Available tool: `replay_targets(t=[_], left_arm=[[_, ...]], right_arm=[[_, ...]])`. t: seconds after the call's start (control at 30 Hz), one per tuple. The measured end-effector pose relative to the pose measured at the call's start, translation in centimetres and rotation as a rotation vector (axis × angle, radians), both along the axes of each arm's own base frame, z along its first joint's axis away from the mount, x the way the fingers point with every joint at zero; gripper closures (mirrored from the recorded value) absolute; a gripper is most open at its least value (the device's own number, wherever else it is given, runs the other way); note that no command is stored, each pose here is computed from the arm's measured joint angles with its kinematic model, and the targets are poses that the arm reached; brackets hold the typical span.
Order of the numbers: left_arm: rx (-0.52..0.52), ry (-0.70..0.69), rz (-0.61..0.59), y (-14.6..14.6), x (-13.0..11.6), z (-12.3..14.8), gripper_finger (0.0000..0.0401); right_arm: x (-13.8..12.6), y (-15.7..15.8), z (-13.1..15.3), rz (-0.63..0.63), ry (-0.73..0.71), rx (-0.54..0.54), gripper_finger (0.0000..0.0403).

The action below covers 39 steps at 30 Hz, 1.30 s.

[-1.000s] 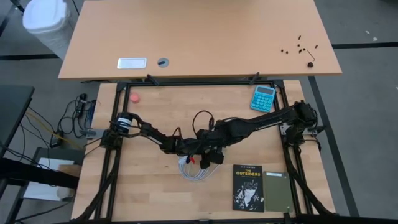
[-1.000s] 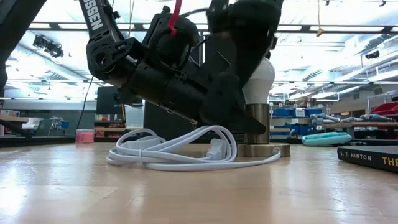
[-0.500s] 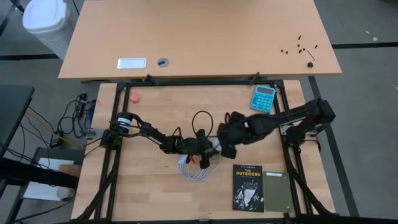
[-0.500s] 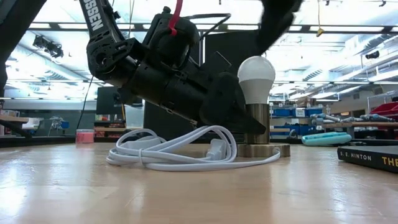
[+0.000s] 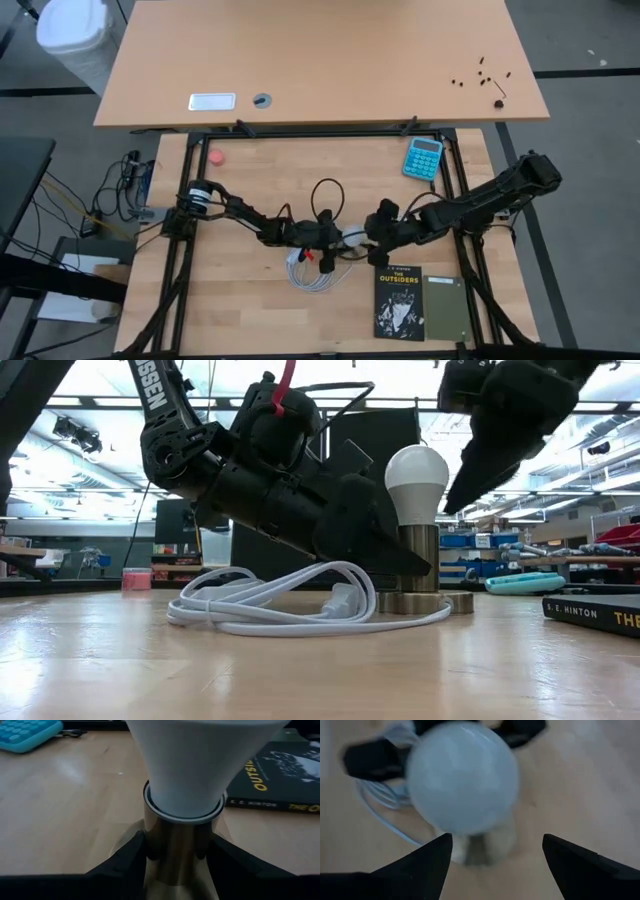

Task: Screw lightbulb
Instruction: Insert the white lightbulb into the silver lamp

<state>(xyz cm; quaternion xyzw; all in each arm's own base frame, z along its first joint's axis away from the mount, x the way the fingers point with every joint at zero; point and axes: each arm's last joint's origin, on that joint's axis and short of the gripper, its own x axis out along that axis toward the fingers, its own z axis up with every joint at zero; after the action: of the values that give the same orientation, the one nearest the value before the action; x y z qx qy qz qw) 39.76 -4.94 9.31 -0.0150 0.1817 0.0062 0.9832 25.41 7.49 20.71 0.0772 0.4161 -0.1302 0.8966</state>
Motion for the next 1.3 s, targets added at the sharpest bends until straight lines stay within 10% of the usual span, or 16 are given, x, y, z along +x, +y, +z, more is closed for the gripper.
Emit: replay_targets(t=[0.83,1.3], left_arm=[[0.006,0.008,-0.024,0.0,0.0,0.0,0.0216],[-0.002,0.008,-0.153,-0.4,-0.1,-0.1,0.0216]], right_arm=[[0.1,5.3,-0.4,0.223,-0.097,0.148,0.0096],[-1.9,5.2,-2.8,0.069,-0.211,-0.047,0.0096]])
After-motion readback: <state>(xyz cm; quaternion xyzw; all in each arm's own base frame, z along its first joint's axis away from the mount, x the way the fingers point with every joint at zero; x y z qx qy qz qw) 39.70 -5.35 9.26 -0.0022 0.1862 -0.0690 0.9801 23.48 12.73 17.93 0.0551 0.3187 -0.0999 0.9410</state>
